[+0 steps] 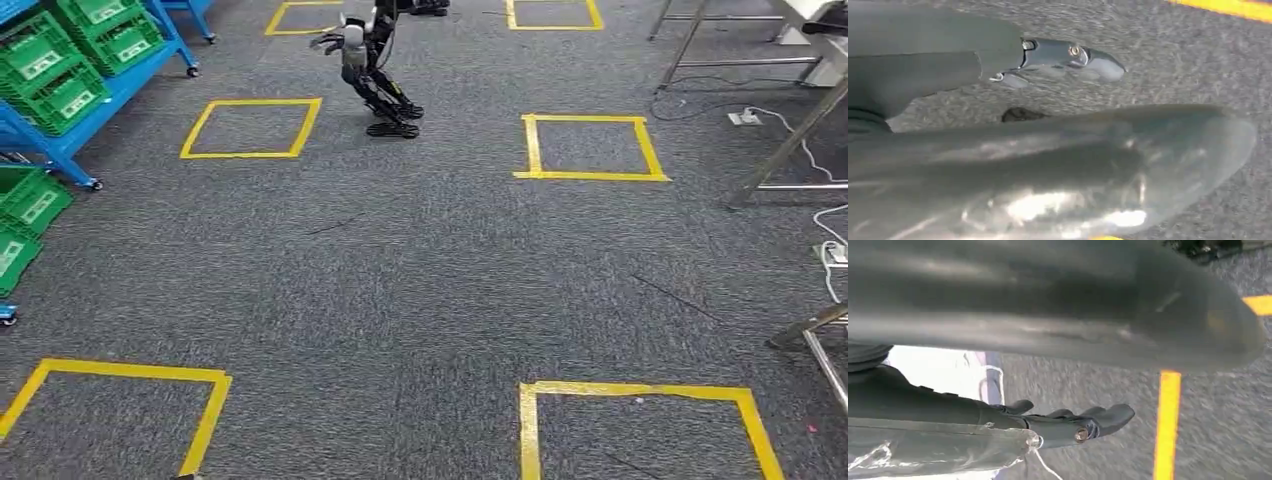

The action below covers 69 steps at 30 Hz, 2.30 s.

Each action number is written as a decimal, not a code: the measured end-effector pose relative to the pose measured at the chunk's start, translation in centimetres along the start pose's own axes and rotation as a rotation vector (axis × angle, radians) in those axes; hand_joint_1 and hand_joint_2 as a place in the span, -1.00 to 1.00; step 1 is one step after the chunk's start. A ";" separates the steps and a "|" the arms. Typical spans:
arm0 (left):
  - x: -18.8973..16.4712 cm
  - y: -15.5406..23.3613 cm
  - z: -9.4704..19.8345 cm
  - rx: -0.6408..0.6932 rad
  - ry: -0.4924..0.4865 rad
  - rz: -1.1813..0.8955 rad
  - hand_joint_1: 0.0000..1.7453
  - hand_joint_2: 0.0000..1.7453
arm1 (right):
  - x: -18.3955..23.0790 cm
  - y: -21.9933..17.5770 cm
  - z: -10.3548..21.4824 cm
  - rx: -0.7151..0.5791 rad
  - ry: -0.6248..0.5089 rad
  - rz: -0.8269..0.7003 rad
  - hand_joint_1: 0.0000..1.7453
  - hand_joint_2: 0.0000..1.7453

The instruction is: Take the parts from the cabinet and place them on the table.

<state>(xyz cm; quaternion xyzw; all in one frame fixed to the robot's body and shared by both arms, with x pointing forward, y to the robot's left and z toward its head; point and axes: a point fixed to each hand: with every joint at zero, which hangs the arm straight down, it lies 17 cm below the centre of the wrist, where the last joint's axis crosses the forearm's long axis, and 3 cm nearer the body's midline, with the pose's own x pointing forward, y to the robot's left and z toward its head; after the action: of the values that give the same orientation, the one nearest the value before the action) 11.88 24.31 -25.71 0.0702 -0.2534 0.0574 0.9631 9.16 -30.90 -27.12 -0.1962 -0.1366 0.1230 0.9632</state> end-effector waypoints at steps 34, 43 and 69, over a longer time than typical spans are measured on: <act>0.9 0.7 -0.3 0.026 -0.023 0.006 -1.00 -1.00 | 0.0 0.3 0.1 0.009 -0.015 -0.002 -1.00 -1.00; 1.8 0.5 -0.5 0.030 -0.042 -0.002 -1.00 -1.00 | 0.8 0.1 0.0 0.008 -0.026 -0.017 -1.00 -1.00; 3.5 -0.1 -1.1 0.013 -0.065 0.005 -1.00 -1.00 | 1.6 -0.5 -0.3 -0.007 -0.050 -0.028 -1.00 -1.00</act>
<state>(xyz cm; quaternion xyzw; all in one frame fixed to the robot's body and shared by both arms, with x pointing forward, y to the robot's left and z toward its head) 15.44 24.68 -24.96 0.0775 -0.2843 0.0593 0.9537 10.85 -31.00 -26.80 -0.1943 -0.1637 0.1140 0.9604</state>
